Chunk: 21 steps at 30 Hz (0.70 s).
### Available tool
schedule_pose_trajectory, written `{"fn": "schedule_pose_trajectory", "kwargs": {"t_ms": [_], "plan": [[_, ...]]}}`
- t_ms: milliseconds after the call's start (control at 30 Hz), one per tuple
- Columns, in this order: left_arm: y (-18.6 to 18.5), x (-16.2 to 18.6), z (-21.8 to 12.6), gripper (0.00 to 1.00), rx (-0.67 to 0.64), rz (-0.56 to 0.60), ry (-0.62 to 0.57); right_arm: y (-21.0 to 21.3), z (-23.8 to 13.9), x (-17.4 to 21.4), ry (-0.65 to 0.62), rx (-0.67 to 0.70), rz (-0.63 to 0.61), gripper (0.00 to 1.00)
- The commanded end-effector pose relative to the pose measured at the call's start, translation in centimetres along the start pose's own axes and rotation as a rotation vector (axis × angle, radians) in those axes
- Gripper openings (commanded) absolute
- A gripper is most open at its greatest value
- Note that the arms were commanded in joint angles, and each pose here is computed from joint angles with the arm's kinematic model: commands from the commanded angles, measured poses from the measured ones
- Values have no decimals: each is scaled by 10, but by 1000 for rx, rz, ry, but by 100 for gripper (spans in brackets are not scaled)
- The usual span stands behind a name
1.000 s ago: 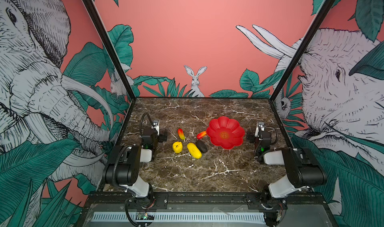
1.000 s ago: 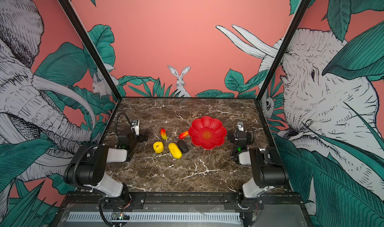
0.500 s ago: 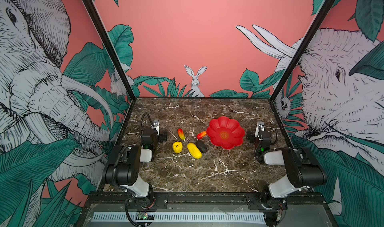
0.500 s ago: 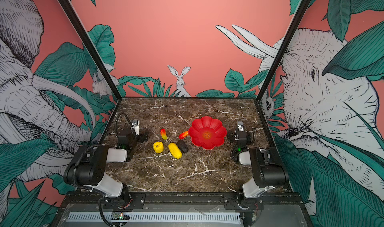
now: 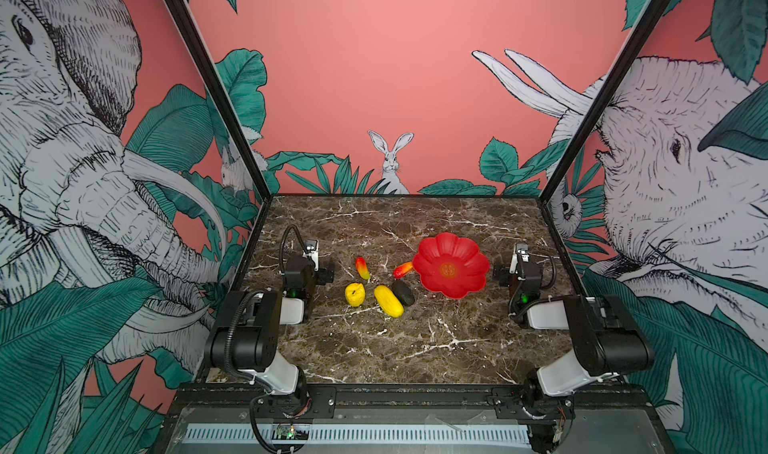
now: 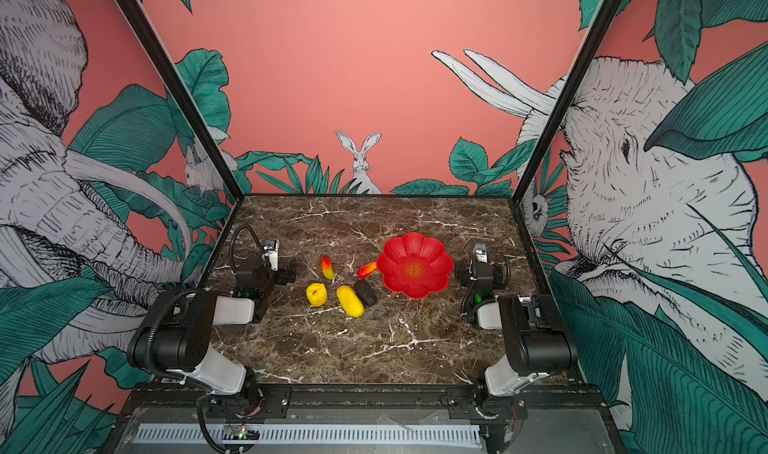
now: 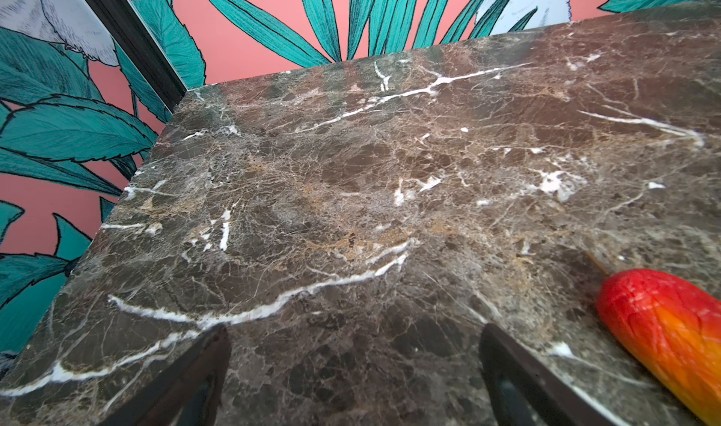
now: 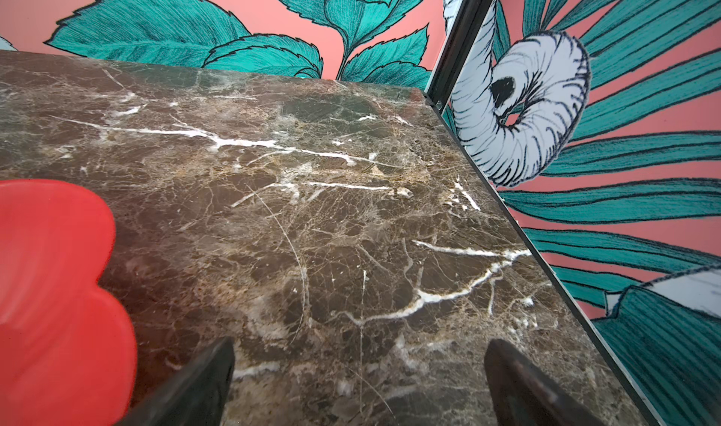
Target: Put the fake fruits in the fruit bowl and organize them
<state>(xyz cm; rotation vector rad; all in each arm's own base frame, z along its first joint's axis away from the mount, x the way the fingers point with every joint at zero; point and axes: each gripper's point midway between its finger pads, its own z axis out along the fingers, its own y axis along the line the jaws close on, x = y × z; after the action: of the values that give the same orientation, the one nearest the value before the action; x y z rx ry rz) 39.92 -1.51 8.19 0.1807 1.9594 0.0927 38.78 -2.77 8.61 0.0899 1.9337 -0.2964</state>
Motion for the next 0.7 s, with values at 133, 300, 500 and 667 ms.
{"fn": "schedule_pose_trajectory", "kwargs": {"t_ms": [133,300,500,667], "plan": [[39,-50,-33,100,-180,-89,-26,-5,-28,-43,-65,-14,4,99],[30,-81,-61,100,-124,-134,35,46,-70,-80,27,-292,-24,99],[3,-117,-112,100,37,-113,43,139,-123,-100,85,-549,-199,99],[-23,-144,-156,100,229,-115,116,210,-155,-105,194,-733,-276,99]]}}
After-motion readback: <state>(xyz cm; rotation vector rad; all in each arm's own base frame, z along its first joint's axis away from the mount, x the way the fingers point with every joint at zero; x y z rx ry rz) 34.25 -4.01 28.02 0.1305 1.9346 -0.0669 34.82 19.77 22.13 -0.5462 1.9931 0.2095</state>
